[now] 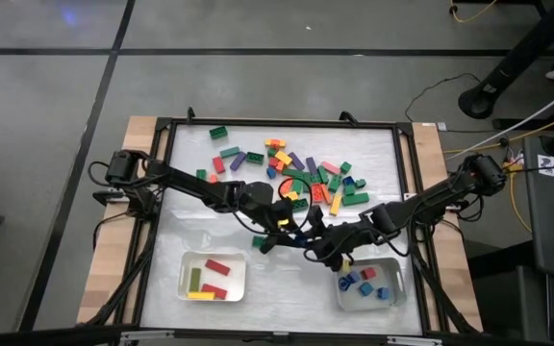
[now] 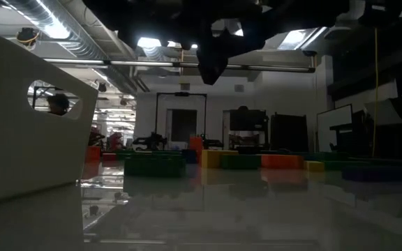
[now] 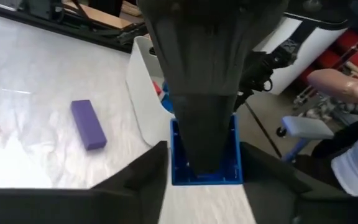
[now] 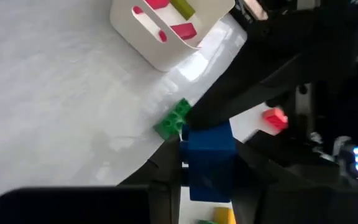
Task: Sort blocks by size
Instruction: Put the square blue game piece into the gray bin
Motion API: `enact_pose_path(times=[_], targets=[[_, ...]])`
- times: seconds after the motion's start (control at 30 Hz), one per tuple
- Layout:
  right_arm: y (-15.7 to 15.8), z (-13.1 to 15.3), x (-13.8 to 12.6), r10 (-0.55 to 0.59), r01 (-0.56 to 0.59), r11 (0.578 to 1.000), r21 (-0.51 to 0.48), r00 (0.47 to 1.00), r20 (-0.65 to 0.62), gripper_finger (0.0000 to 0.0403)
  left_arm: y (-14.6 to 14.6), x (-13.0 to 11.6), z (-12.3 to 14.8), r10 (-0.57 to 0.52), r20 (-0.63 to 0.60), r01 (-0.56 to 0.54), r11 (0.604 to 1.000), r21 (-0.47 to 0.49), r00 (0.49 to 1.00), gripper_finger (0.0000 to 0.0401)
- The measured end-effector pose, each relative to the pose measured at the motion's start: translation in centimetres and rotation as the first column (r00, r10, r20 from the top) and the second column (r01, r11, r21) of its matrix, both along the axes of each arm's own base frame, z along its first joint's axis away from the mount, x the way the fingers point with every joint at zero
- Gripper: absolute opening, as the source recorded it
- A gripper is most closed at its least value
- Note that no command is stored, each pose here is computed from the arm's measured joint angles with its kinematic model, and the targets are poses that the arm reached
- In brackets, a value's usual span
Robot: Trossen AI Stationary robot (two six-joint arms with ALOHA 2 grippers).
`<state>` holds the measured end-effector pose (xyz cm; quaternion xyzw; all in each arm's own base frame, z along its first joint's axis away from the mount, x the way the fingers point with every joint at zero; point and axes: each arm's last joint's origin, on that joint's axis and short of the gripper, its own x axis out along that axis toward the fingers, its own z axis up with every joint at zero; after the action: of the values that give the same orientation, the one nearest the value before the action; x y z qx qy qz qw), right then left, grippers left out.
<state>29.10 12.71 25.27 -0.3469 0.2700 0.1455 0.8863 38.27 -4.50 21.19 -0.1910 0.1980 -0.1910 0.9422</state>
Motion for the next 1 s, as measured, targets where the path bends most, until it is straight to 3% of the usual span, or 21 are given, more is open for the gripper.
enact_pose_path(times=[0.17, 0.33, 0.43, 0.6, 0.7, 0.83, 1.0], targets=[[0.3, -0.3, -0.3, 0.022, -0.010, 0.989, 0.147, 0.997, -0.077, 0.0091, -0.3, -0.1, -0.2, -0.010, -0.006, 0.010, 0.999, 0.046, 1.000, 0.0242], [0.2, -0.5, -1.5, 0.055, 0.022, 0.954, 0.298, 0.967, -0.248, 0.0097, -0.2, -0.5, -1.1, -0.030, -0.077, 0.038, 0.994, 0.106, 0.997, 0.0258], [0.3, 0.0, -2.0, 0.066, 0.097, 0.918, 0.386, 0.919, -0.388, 0.0095, -0.2, -0.8, -1.8, -0.046, -0.140, 0.067, 0.987, 0.149, 0.989, 0.0257], [0.4, 0.5, -3.2, 0.114, 0.278, 0.816, 0.507, 0.782, -0.612, 0.0095, -0.2, -1.4, -2.6, -0.065, -0.220, 0.109, 0.975, 0.194, 0.973, 0.0254], [0.9, 0.2, -4.1, 0.126, 0.381, 0.775, 0.505, 0.690, -0.713, 0.0098, -0.1, -1.7, -2.9, -0.070, -0.261, 0.127, 0.970, 0.205, 0.963, 0.0253], [1.9, -0.2, -5.3, 0.107, 0.448, 0.774, 0.448, 0.604, -0.790, 0.0100, -0.1, -1.9, -3.3, -0.069, -0.306, 0.136, 0.970, 0.204, 0.949, 0.0253], [3.1, -0.2, -6.1, 0.008, 0.567, 0.722, 0.397, 0.567, -0.824, 0.0116, -0.1, -2.3, -3.7, -0.079, -0.347, 0.163, 0.962, 0.220, 0.934, 0.0253]])
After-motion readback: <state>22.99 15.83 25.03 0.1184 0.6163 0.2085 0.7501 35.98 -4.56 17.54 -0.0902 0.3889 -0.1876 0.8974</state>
